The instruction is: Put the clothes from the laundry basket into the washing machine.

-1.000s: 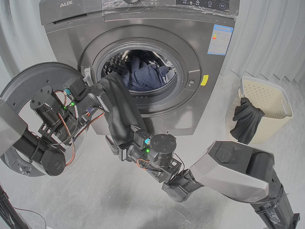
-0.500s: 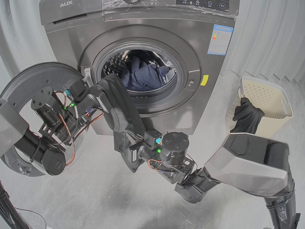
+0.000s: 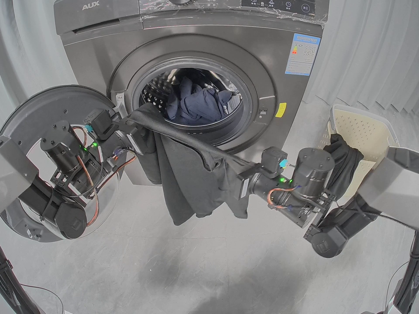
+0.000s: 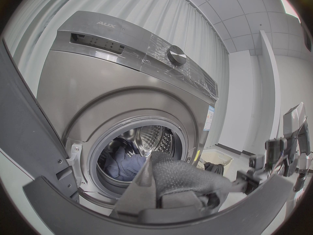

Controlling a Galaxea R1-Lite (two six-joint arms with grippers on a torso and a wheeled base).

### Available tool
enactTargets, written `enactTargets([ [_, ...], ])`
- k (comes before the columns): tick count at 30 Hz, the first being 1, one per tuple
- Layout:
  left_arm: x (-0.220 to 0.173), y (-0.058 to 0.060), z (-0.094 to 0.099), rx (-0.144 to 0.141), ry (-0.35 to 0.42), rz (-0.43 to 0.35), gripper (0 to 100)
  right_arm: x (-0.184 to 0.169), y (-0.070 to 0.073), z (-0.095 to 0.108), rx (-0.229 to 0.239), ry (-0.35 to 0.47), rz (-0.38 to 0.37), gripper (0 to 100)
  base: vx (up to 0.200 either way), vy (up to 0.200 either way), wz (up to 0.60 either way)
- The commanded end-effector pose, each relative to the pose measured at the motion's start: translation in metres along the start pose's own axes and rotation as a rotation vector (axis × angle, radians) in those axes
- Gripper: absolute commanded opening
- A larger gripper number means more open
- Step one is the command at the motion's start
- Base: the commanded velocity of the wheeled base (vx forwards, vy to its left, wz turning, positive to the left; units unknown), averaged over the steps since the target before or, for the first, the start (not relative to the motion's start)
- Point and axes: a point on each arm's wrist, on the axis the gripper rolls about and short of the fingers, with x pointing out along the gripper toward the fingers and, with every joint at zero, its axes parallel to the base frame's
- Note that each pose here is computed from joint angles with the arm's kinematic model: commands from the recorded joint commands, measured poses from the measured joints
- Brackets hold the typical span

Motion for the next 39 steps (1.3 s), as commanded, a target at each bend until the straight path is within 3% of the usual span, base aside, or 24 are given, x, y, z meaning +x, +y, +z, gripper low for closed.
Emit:
enactTargets([
  [1, -0.004, 0.004, 0.002, 0.005, 0.001, 0.01, 0, -0.016, -0.014, 0.033, -0.012, -0.077, -0.013, 0, 0.0, 0.0, 0.0],
  [2, -0.008, 0.001, 0.005, 0.005, 0.002, 0.004, 0, -0.02, -0.016, 0.047, -0.016, -0.141, 0.007, 0, 0.0, 0.0, 0.0],
  [4, -0.013, -0.004, 0.008, 0.002, 0.006, -0.006, 0, -0.022, -0.017, 0.053, -0.019, -0.174, 0.018, 0, 0.0, 0.0, 0.0],
  [11, -0.032, -0.015, 0.033, 0.005, -0.023, -0.043, 0, -0.041, -0.017, 0.07, -0.008, -0.218, 0.015, 0, 0.0, 0.0, 0.0],
  [17, -0.043, -0.023, 0.037, 0.007, -0.004, -0.058, 0, -0.048, -0.025, 0.092, 0.023, -0.309, -0.016, 0, 0.0, 0.0, 0.0],
  [25, -0.043, -0.023, 0.035, 0.006, 0.004, -0.045, 0, -0.043, -0.027, 0.1, 0.023, -0.353, -0.025, 0, 0.0, 0.0, 0.0],
  [30, -0.042, -0.021, 0.036, 0.009, -0.002, -0.035, 0, -0.032, -0.022, 0.118, 0.079, -0.444, -0.075, 0, 0.0, 0.0, 0.0],
  [39, -0.037, -0.02, 0.05, 0.02, -0.053, -0.02, 0, -0.033, -0.019, 0.129, 0.098, -0.487, -0.077, 0, 0.0, 0.0, 0.0],
])
